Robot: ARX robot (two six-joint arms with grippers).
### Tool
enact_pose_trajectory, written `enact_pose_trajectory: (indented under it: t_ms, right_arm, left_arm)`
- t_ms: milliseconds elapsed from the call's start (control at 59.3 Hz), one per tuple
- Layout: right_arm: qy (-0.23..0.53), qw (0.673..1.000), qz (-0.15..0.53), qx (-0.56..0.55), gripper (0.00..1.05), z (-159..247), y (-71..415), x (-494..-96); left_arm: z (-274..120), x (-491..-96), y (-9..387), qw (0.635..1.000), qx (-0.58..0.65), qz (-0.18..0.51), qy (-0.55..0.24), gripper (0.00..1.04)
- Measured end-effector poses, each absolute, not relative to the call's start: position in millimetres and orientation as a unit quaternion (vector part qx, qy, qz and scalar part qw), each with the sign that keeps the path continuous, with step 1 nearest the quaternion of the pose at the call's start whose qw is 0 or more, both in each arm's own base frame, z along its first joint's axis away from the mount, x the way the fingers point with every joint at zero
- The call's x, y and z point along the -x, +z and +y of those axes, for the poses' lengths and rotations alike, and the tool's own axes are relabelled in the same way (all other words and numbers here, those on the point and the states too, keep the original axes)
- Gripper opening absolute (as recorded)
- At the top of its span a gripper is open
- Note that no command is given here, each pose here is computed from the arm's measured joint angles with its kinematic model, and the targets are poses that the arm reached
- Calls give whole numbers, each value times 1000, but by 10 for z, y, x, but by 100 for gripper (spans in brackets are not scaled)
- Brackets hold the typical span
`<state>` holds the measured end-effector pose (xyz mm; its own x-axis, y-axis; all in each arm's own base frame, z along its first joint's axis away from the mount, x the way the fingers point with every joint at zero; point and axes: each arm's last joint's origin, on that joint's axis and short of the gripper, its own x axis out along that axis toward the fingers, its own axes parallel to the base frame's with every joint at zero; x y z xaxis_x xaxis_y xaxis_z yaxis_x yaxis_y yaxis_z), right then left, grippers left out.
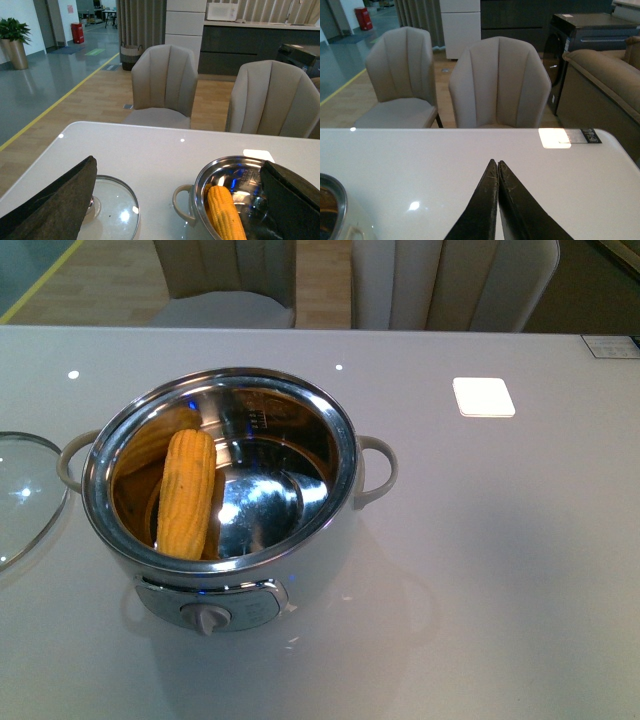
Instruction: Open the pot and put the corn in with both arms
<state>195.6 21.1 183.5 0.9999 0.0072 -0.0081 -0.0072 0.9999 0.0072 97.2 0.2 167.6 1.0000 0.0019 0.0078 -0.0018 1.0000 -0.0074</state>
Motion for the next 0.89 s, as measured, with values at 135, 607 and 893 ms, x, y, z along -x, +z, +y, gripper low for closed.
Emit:
enact_pose_trajectory:
  t_ms: [135,607,893]
  right_arm:
    - [1,1000,7,-3,2,144,1775,-1794]
    - [0,1000,4,-3,2,4,1644,-1441]
    - [1,1000,-5,-3,2,4,1703,-1313]
  left_arm:
    - [2,-972,1676,1000,4,-4,1,98]
    - [2,-972,1676,1000,4,-4,1,98]
    - [2,-972,1676,1000,4,-4,1,98]
